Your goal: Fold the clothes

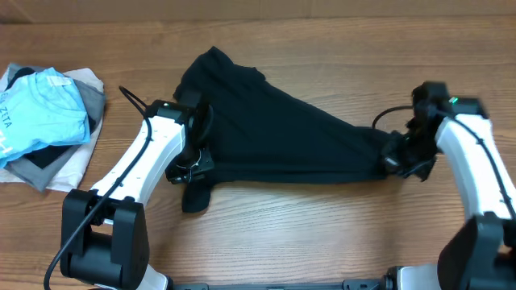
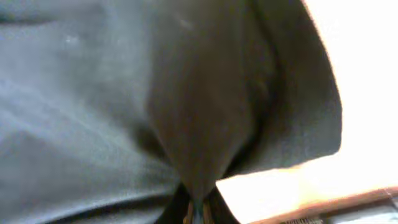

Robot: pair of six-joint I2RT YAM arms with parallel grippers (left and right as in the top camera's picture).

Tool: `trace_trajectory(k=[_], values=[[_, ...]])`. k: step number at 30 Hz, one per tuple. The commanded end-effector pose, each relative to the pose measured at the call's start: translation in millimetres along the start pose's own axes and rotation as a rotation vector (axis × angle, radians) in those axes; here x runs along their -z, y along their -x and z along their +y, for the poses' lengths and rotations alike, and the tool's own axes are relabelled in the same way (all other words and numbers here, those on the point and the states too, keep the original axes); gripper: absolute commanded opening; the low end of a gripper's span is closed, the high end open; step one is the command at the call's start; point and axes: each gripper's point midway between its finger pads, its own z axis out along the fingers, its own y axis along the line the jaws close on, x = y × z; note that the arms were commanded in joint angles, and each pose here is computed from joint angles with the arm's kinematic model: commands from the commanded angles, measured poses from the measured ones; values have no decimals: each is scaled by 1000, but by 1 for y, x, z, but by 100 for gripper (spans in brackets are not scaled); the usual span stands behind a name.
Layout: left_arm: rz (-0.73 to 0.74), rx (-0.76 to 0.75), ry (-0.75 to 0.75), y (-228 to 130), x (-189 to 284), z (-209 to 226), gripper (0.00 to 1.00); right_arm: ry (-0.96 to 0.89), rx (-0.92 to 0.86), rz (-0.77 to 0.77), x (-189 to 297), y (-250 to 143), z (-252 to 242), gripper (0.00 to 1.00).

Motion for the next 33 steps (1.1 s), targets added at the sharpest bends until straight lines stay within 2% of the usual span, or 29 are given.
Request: trace_trajectory(k=[1,4,7,11,12,13,14,16,18,26,33], values=[[-27,22,9,4,4,4,4,-31,92,-50,32,0,-5,4],[-28,22,7,5,4,3,4,-36,104,-41,30,0,-5,4],[-29,22,7,5,4,3,4,-18,169,-85,17,26,6,4],[-36,22,1,7,4,2,4,90,208,-280,-2,100,46,4],[-36,22,-2,7,4,1,4,125,216,-315,-5,114,57,23],[-36,22,-7,7,4,0,4,161,222,-339,-10,126,67,55],[-37,22,-14,7,4,-1,4,193,230,-347,-15,133,75,70],[-37,22,-30,8,4,-4,4,245,243,-330,-24,136,86,77],[-44,22,-34,10,4,-5,4,241,237,-282,-30,128,83,100],[-62,21,-45,14,5,-8,4,188,211,-192,-30,104,66,100],[-64,20,-46,15,5,-8,4,322,249,-222,12,104,94,100]])
